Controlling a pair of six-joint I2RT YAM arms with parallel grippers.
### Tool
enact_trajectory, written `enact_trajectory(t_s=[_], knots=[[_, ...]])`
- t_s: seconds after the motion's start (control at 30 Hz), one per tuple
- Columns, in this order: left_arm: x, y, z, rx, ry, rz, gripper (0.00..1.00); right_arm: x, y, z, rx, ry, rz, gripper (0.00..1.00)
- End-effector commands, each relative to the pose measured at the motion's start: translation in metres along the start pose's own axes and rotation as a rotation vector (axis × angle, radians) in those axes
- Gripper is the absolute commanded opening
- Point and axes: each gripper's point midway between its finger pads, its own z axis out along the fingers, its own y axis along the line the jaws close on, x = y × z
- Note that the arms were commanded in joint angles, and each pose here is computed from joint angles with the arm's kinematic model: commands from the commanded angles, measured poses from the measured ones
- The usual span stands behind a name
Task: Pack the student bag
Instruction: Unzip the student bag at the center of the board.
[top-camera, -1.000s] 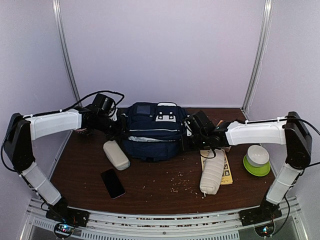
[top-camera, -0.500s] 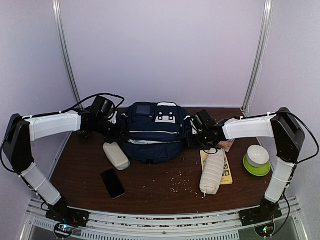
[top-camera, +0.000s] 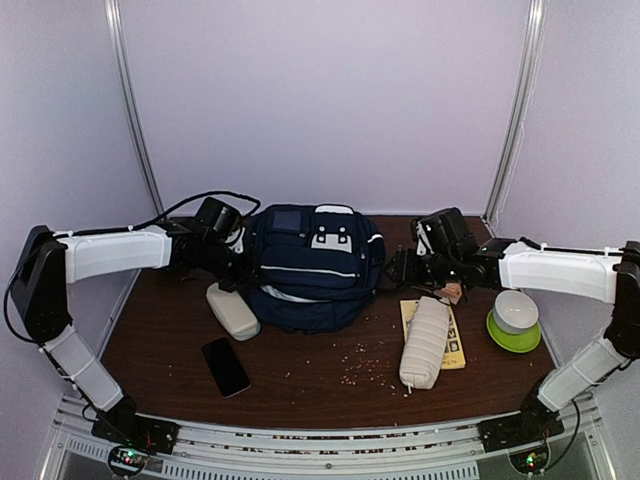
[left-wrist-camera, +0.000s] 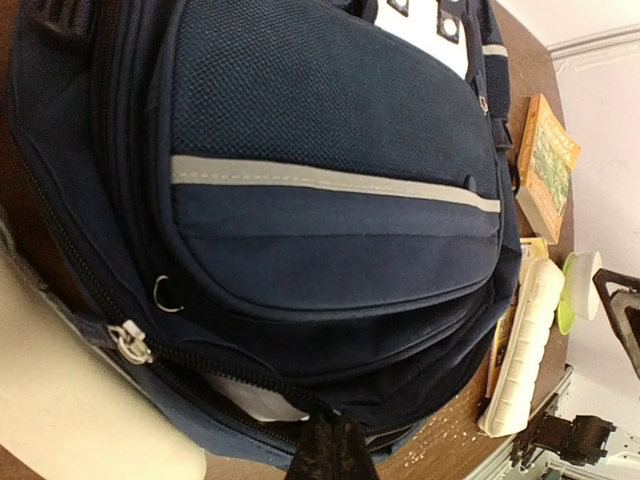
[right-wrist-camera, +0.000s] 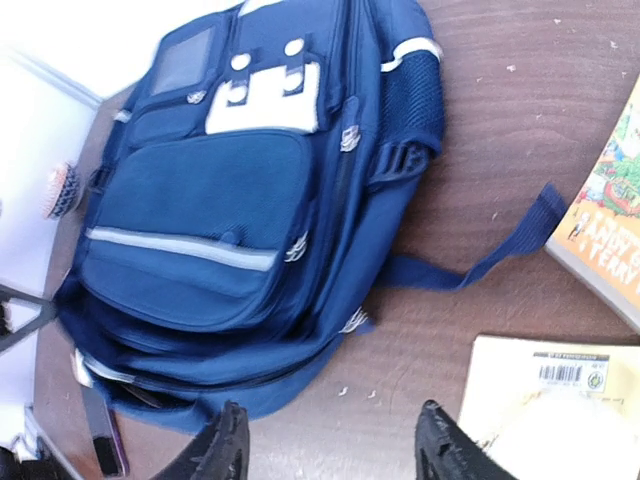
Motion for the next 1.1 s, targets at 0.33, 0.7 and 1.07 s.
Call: enact_trajectory(t_s=[0.33, 0.7, 1.07], knots=[[0.03, -0.111, 0.045, 0.187, 0.024, 0.119, 0.0, 0.067, 0.035, 0.004, -0.204, 0.051, 0.315, 0.68], [0.059, -0.128, 0.063, 0.216, 0.072, 0.161, 0.0, 0.073, 0.028, 0.008, -0.227, 0.031, 0.428, 0.64], [0.04, -0.17, 0.03, 0.363, -0.071, 0.294, 0.0, 0.047, 0.041, -0.014, -0.332, -0.057, 0.53, 0.65]])
